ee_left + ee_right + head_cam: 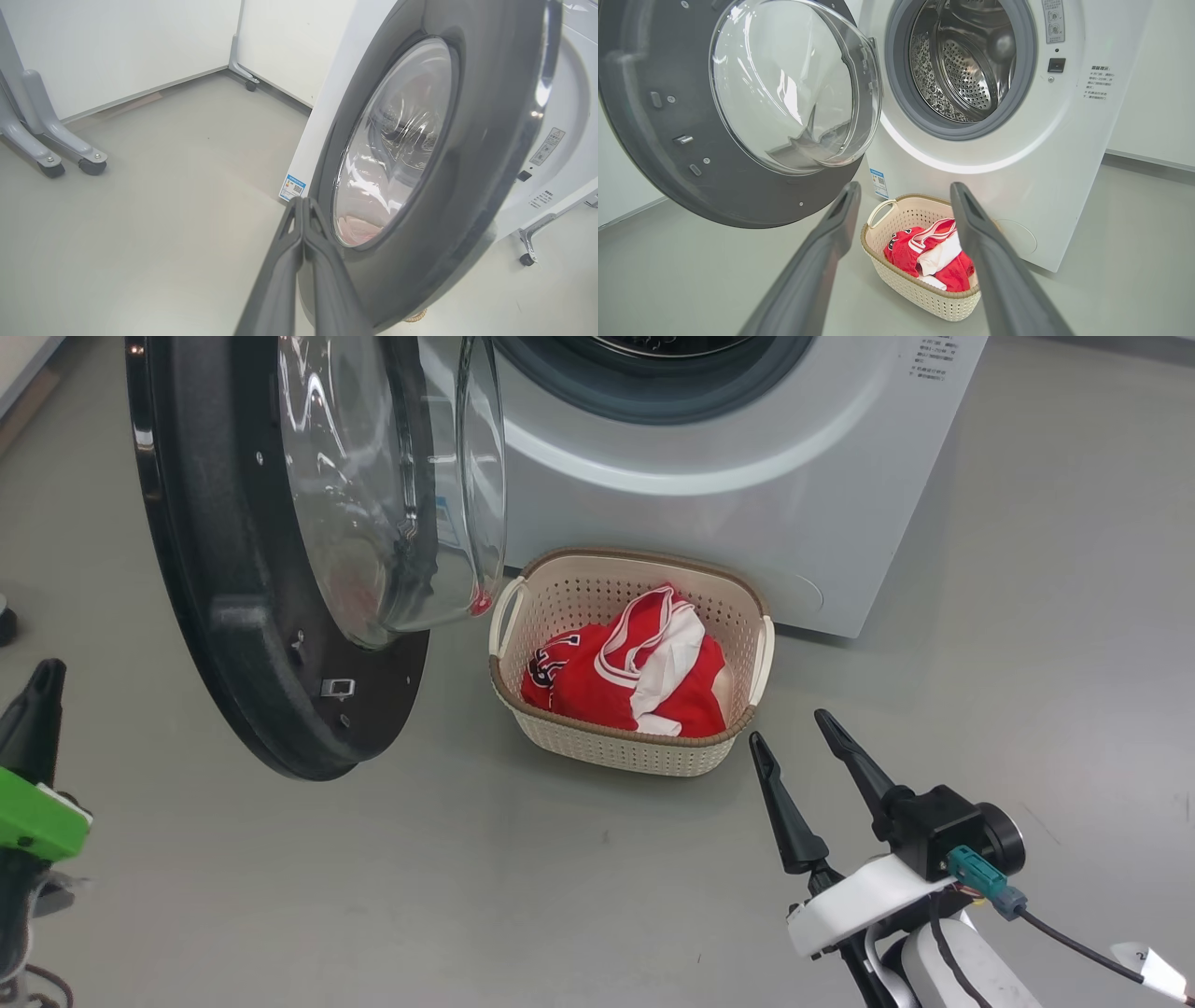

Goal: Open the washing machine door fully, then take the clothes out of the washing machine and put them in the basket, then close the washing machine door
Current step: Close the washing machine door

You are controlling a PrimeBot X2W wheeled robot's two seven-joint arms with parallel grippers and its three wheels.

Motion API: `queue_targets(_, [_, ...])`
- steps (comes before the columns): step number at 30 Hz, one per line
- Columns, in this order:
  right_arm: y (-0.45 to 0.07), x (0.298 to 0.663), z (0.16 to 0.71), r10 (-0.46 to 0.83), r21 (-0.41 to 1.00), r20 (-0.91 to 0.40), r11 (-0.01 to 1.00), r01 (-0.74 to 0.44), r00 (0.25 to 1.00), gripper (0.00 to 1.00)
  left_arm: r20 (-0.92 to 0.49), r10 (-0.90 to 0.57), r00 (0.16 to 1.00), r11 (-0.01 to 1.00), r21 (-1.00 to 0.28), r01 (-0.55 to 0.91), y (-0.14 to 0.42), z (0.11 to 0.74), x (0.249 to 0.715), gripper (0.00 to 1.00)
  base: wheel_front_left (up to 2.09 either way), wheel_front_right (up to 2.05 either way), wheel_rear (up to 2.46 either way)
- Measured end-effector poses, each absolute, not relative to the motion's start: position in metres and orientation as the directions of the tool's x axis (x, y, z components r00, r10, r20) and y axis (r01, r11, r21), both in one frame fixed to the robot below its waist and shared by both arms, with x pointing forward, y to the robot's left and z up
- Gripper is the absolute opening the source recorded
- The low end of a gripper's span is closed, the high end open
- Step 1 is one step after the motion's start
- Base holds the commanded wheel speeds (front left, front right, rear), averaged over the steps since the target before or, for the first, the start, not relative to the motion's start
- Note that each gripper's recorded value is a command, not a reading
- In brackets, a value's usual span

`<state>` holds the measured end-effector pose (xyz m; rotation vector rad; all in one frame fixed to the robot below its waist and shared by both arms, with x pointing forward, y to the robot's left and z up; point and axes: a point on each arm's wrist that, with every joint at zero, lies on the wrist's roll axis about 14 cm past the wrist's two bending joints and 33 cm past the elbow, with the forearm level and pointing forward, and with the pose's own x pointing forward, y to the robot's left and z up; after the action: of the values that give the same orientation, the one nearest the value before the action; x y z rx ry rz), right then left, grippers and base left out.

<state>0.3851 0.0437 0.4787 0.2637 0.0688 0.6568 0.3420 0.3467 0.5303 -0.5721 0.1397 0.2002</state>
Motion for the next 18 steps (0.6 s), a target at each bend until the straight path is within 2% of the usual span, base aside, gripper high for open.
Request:
queue_targets(12, [0.045,0.380,0.479,0.621,0.267,0.019,0.752,-0.602,0.784,1.00,-0.119,0.231,0.966,0.904,-0.341,-0.258,0.336,0.504,0.303,0.00,0.00,0.00,0.00])
queue_targets(13, [0.045,0.380,0.479,0.621,0.267,0.019,0.752,-0.602,0.784,1.00,-0.116,0.242,0.963,0.903,-0.338,-0.268,0.337,0.501,0.299,0.39,0.00,0.00,0.00])
queue_targets(14, [0.045,0.380,0.479,0.620,0.267,0.019,0.752,-0.602,0.784,1.00,-0.113,0.256,0.960,0.902,-0.329,-0.279,0.339,0.498,0.296,1.00,0.00,0.00,0.00])
queue_targets(18, [0.045,0.379,0.480,0.620,0.266,0.021,0.753,-0.602,0.784,1.00,-0.101,0.286,0.953,0.906,-0.297,-0.303,0.342,0.489,0.285,1.00,0.00,0.00,0.00])
